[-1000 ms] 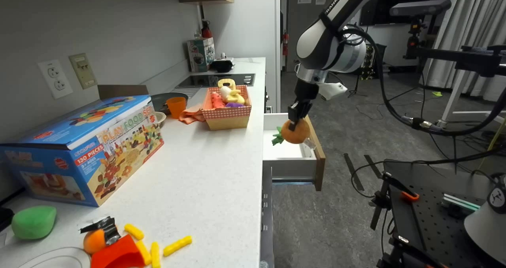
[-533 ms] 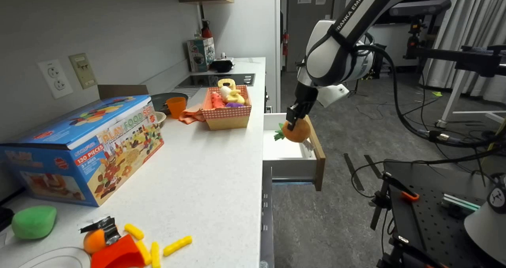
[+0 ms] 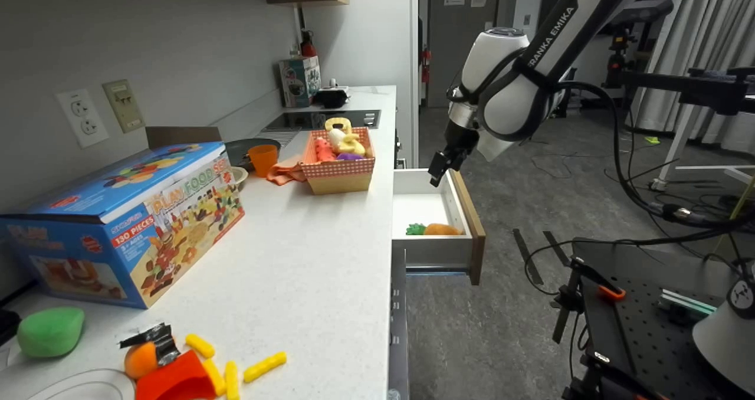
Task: Open the drawer, put the stuffed pineapple in the drawer, then close it
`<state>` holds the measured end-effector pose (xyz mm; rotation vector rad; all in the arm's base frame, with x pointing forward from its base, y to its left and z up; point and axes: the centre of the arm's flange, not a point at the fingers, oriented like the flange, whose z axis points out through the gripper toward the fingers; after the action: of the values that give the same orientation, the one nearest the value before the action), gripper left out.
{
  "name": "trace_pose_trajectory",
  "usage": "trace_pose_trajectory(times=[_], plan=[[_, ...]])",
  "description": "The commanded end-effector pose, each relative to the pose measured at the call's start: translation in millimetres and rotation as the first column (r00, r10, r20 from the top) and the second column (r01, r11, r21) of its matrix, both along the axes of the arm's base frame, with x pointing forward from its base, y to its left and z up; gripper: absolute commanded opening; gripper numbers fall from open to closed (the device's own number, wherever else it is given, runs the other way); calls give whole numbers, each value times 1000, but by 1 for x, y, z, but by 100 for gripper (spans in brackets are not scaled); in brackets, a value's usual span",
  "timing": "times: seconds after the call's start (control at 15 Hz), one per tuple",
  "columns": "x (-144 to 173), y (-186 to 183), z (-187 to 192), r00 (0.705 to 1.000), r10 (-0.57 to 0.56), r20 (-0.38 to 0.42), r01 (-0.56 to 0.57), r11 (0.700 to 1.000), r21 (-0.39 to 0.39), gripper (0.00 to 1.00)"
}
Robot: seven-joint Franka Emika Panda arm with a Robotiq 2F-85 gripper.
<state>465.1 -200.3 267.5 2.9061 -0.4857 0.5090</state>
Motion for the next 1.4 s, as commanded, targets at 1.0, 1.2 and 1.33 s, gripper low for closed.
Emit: trace_pose_trajectory(times=[1.0,1.2,1.33], plan=[[-54,-56,24,971,-123,-205,104,989,-101,100],[-63,-69,8,939,-69,-338,38,995,-97,100],[-57,-73,-7,919,-7,-394,-27,996,-80,100]])
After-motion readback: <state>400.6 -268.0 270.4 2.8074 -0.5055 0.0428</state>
